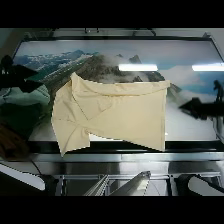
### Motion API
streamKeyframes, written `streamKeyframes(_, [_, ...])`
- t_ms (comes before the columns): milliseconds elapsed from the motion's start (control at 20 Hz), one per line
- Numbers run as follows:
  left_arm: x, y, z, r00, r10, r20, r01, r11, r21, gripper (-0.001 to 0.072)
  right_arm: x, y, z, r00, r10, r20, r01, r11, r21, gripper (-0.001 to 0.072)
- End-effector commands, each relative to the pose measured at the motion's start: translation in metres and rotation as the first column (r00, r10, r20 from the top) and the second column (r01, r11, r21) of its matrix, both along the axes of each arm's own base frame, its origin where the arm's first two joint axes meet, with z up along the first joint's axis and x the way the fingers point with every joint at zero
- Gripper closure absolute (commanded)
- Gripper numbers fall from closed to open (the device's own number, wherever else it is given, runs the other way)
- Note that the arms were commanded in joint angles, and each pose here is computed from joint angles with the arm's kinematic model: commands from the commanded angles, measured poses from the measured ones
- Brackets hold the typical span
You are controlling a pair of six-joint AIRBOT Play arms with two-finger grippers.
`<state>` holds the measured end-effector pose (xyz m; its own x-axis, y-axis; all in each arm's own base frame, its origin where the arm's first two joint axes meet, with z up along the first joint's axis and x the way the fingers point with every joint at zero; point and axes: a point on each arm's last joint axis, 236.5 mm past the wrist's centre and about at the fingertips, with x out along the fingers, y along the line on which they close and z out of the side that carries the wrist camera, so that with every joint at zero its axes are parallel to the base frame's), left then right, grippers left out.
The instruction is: Fold the shirts.
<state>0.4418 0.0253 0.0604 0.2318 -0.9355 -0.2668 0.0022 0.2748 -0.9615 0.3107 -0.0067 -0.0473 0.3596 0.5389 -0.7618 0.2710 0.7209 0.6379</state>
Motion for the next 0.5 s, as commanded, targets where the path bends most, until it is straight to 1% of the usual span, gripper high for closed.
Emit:
streamKeyframes(0, [-0.060,0.003,-0.037,0.990,0.032,-0.138,-0.021,0.996,0.081,0.0001,-0.095,0.023,-0.047,0.972,-0.073,-0.223,0.069,0.997,-0.023,0.0181])
streamKeyframes(100, [-0.074,0.014,-0.052,0.979,0.113,-0.168,-0.091,0.987,0.133,0.0001,-0.114,0.045,-0.058,0.967,-0.089,-0.238,0.097,0.995,0.021,0.0186])
streamKeyframes(150, [-0.080,0.016,-0.054,0.974,0.135,-0.181,-0.111,0.984,0.137,0.0001,-0.120,0.056,-0.061,0.964,-0.096,-0.248,0.112,0.992,0.051,0.0187])
streamKeyframes(250, [-0.095,0.015,-0.058,0.966,0.154,-0.207,-0.126,0.982,0.140,0.0001,-0.122,0.068,-0.068,0.962,-0.105,-0.253,0.128,0.989,0.075,0.0188])
streamKeyframes(300, [-0.101,0.013,-0.062,0.963,0.155,-0.221,-0.122,0.980,0.156,0.0001,-0.125,0.071,-0.073,0.962,-0.093,-0.258,0.113,0.992,0.064,0.0191])
streamKeyframes(400, [-0.114,0.009,-0.074,0.955,0.150,-0.258,-0.103,0.977,0.186,0.0002,-0.129,0.079,-0.082,0.957,-0.061,-0.285,0.081,0.995,0.059,0.0278])
streamKeyframes(450, [-0.119,0.007,-0.080,0.951,0.136,-0.276,-0.083,0.977,0.196,0.0002,-0.131,0.086,-0.086,0.955,-0.033,-0.296,0.057,0.996,0.072,0.0277])
